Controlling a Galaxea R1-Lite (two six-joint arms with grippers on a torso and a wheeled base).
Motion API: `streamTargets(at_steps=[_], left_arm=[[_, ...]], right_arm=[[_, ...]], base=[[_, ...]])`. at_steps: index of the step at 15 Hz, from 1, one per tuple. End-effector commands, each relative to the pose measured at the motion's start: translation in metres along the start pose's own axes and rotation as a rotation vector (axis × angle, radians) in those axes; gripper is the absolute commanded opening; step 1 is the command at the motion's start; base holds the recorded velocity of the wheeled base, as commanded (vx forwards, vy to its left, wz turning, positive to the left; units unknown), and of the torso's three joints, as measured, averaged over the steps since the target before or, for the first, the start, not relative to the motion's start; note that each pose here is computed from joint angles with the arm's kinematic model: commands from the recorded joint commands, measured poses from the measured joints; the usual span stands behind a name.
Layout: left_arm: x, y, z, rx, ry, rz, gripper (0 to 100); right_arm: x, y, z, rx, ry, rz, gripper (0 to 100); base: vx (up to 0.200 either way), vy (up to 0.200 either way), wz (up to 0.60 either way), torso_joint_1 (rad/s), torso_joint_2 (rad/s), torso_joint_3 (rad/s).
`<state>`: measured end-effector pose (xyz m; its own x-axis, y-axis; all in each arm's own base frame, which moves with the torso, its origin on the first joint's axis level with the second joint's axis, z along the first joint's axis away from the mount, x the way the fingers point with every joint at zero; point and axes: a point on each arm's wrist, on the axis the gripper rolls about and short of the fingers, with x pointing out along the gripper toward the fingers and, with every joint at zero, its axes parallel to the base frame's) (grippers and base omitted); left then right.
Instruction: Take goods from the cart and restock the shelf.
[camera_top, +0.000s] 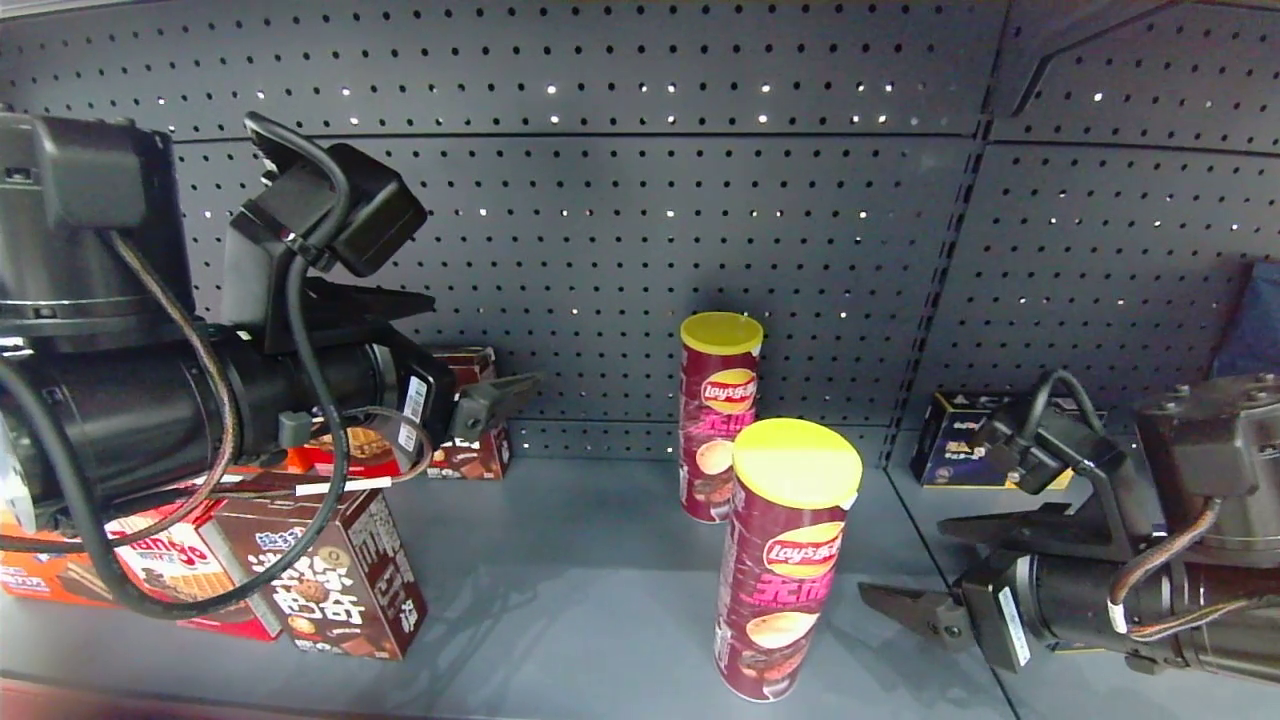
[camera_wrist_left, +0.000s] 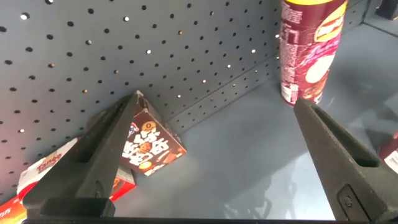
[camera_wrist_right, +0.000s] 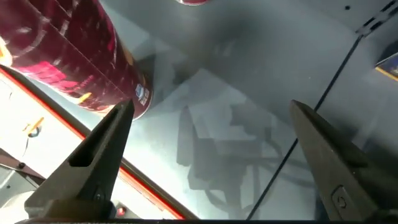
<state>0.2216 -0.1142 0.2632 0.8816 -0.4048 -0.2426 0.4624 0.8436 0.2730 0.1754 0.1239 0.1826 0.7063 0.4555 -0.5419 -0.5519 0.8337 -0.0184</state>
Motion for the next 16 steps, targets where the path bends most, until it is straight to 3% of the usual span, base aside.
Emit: streamTargets(at_steps=[1, 6, 9, 16], left_arm=[[0.002, 0.0, 0.0, 0.0, 0.0, -0.006, 100], [0.005, -0.001, -0.001, 0.0, 0.007, -0.017, 100], [0.01, 0.0, 0.0, -0.001, -0.02, -0.016, 100], [0.01, 0.0, 0.001, -0.002, -0.03, -0.021, 100]], right_arm=[[0.006, 0.001, -0.002, -0.002, 0.022, 0.001, 100], [0.014, 0.001, -0.005, -0.004, 0.053, 0.002, 100], [0.02, 0.006, -0.006, -0.016, 0.072, 0.017, 100], [0.038, 0.016, 0.0, -0.037, 0.091, 0.044, 100]], base=[[0.0, 0.0, 0.0, 0.0, 0.0, 0.0], [0.0, 0.0, 0.0, 0.0, 0.0, 0.0], [0.0, 0.0, 0.0, 0.0, 0.0, 0.0], [0.0, 0.0, 0.0, 0.0, 0.0, 0.0]])
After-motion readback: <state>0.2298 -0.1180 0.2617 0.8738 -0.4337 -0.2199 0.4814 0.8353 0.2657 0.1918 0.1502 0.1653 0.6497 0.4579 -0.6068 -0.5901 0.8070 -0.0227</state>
